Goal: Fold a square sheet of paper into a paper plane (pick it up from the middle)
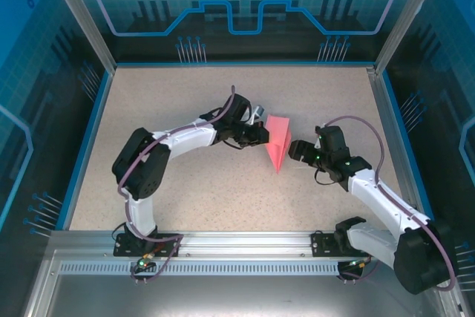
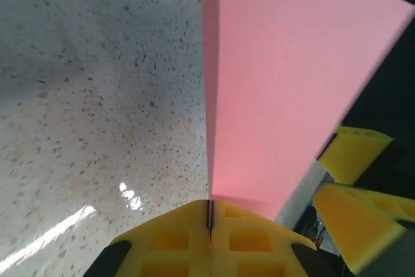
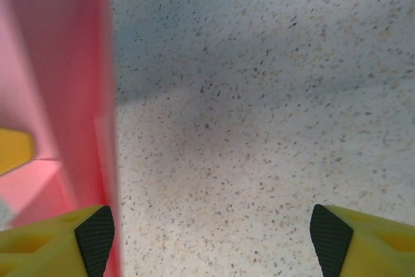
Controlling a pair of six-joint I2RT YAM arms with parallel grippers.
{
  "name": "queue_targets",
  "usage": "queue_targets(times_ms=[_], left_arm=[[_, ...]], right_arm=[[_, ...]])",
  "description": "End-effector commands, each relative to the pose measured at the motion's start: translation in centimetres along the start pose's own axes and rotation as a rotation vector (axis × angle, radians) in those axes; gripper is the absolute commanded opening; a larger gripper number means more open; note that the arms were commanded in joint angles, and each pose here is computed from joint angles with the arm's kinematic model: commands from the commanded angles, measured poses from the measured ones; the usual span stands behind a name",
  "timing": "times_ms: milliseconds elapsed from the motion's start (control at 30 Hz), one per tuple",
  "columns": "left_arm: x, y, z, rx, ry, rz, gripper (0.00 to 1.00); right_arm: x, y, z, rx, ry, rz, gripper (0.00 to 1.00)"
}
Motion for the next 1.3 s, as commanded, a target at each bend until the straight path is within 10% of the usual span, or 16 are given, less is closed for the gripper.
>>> queue_targets(times_ms=[0,400,1267], left_arm=[[-0.7,1.2,-1.6,-0.075,0.045,0.036,0.00],[-2.7,6.8,-3.1,0.028,0.083,0.126,0.00],[-4.1,9.3,-2.8,0.172,0.122,0.139,0.04]], right_arm=[[-0.9,0.8,-0.1,0.056,0.071,-0.019,0.78],[-3.1,4.6,-4.0,0.096,0.213,0.066,0.52],[-4.2,5.7,-9.6,-0.022,0.304,0.125,0.51]])
Point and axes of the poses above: each hand's point on the last joint's axis, 136 mm out from that joint toward the fingers, its own z axis back along the fingers, its own y axis along the line the jaws close on, x = y × z, the point moved 3 cm from there along z, back along the fingers, and after that the axes turned 8 degrees about -z, right-handed, at the moved point
